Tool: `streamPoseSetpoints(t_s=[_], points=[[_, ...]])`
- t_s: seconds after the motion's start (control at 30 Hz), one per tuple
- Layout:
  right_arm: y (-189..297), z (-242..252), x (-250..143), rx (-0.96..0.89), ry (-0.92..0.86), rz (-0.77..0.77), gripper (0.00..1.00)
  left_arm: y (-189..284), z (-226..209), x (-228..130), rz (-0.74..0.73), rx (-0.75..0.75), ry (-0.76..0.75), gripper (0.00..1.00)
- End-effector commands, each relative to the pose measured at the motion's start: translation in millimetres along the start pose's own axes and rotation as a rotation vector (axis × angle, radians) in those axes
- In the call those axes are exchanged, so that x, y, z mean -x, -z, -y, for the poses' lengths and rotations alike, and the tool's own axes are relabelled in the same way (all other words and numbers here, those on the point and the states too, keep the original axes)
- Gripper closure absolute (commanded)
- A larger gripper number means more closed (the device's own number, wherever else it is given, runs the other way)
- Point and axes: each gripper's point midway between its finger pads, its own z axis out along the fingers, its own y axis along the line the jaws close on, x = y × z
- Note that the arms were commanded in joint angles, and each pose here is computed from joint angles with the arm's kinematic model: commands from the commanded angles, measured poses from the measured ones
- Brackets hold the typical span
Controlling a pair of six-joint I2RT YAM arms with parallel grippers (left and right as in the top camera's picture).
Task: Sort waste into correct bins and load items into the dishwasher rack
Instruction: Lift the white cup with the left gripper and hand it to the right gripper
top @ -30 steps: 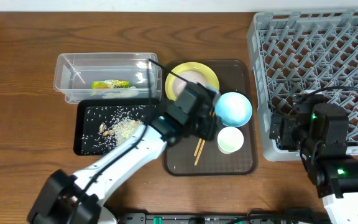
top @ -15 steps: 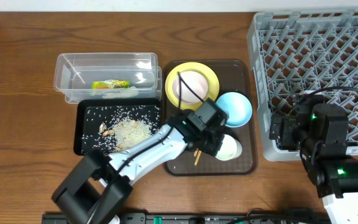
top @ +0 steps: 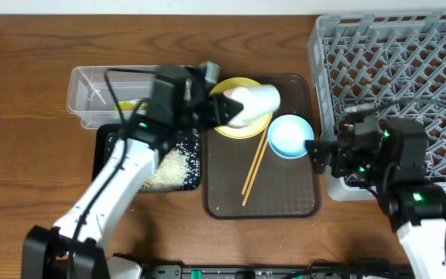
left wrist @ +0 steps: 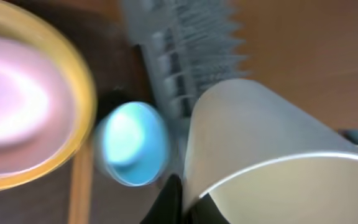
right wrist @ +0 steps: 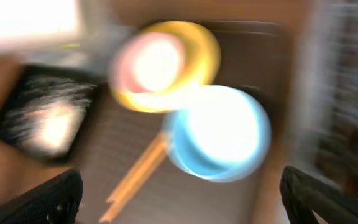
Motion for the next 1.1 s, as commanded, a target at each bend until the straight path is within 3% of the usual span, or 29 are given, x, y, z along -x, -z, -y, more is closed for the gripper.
streamPoseSetpoints(t_s=[0.0, 0.17, 0.33, 0.53, 0.7, 0.83, 0.87, 0.93, 0.97, 1.07], points=[[-1.4, -63.3, 6.7, 0.43, 0.074, -0.004, 0.01, 11.1, 39.1, -27.5, -0.243, -0.284, 0.124, 0.94], [-10.1, -81.2, 26.2, 0.654, 0.161, 0.065, 0.01, 16.6, 56.4, -49.0, -0.381, -0.395, 0.135, 0.94], [1.8, -102.7, 39.2, 0.91, 0.266, 0.126, 0.02, 15.3, 63.3, -58.0, -0.421, -0.414, 0.14, 0.94], [8.0, -108.1, 45.9, 0.97, 0.305, 0.144, 0.05, 11.7, 68.0, -65.4, -0.444, -0.419, 0.132, 0.94], [11.8, -110.7, 47.6, 0.988, 0.32, 0.149, 0.22, 11.4, 67.8, -65.3, -0.442, -0.417, 0.132, 0.94], [11.7, -110.6, 47.7, 0.988, 0.32, 0.149, 0.49, 11.4, 67.7, -65.2, -0.442, -0.417, 0.132, 0.94], [11.7, -110.6, 47.7, 0.988, 0.32, 0.149, 0.5, 11.4, 67.7, -65.2, -0.442, -0.417, 0.132, 0.94], [11.7, -110.6, 47.7, 0.987, 0.32, 0.15, 0.54, 11.0, 67.3, -64.9, -0.438, -0.415, 0.127, 0.83], [10.8, -110.0, 48.3, 0.981, 0.319, 0.152, 0.55, 10.3, 66.6, -64.2, -0.428, -0.415, 0.103, 0.66], [5.2, -105.1, 52.5, 0.934, 0.308, 0.166, 0.54, 3.4, 54.2, -61.1, -0.369, -0.365, 0.033, 0.48]])
